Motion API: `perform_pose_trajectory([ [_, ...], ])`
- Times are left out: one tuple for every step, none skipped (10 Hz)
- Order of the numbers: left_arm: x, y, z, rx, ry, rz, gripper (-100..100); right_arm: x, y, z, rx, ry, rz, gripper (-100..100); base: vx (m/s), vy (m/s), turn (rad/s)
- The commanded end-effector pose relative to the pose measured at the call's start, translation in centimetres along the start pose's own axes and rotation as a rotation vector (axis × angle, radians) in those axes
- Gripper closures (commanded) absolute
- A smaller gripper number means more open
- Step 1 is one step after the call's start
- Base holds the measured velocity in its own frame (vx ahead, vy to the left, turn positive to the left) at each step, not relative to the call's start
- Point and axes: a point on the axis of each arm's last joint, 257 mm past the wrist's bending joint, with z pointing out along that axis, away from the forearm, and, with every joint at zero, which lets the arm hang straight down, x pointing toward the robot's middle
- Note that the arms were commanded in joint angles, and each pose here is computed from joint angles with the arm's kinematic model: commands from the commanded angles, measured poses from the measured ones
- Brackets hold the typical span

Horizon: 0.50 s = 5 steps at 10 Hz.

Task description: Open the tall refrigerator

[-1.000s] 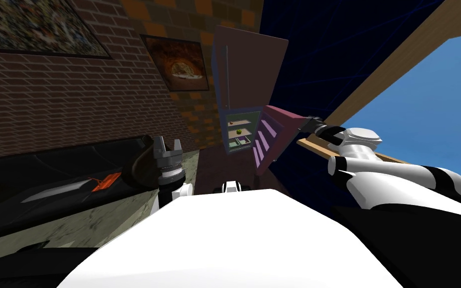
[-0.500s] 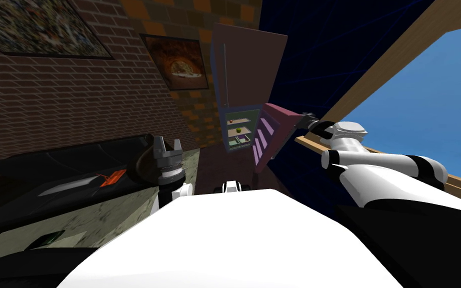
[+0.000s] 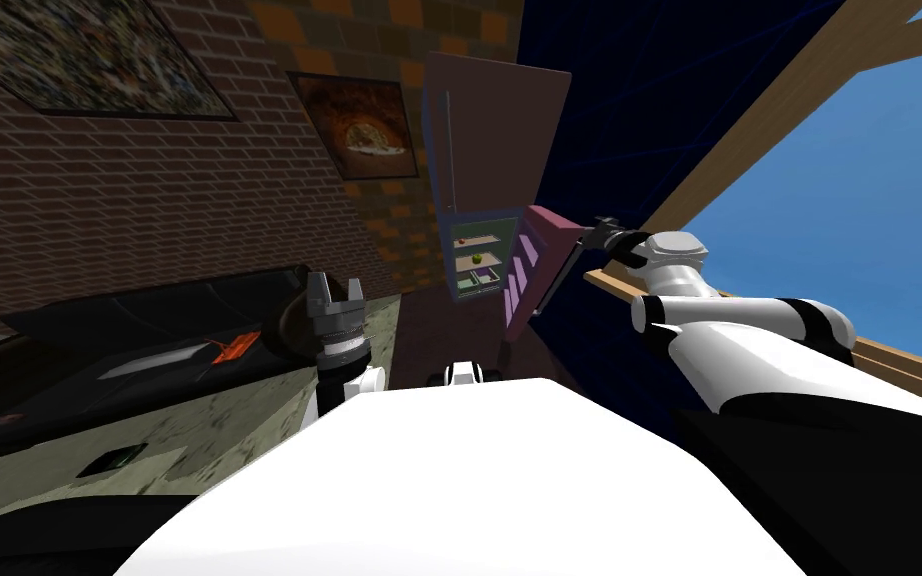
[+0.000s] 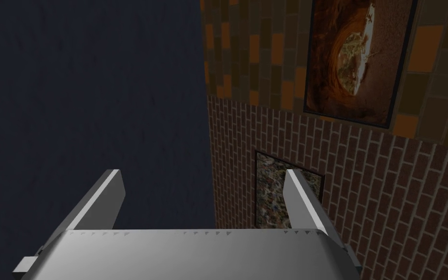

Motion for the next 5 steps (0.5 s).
perform_pose_trajectory([
  [0.0,0.0,0.0,0.0,0.0,0.0,0,-0.6,-0.2,1.3,-0.009,0.024,-0.037,-100,-0.112,-0.025,0.005],
  [0.0,0.0,0.0,0.0,0.0,0.0,0,-1.2,-1.1,1.5,0.005,0.016,-0.032,-100,-0.045,-0.014,-0.019],
  [0.0,0.0,0.0,0.0,0.0,0.0,0,-1.6,-1.6,1.7,0.014,0.01,-0.031,-100,-0.003,-0.005,-0.015],
  [0.0,0.0,0.0,0.0,0.0,0.0,0,-2.6,-3.0,2.0,0.035,-0.004,-0.028,-100,-0.001,0.008,-0.043],
  [0.0,0.0,0.0,0.0,0.0,0.0,0,-1.9,-1.7,1.9,0.013,0.009,-0.026,-100,-0.003,-0.001,-0.016],
])
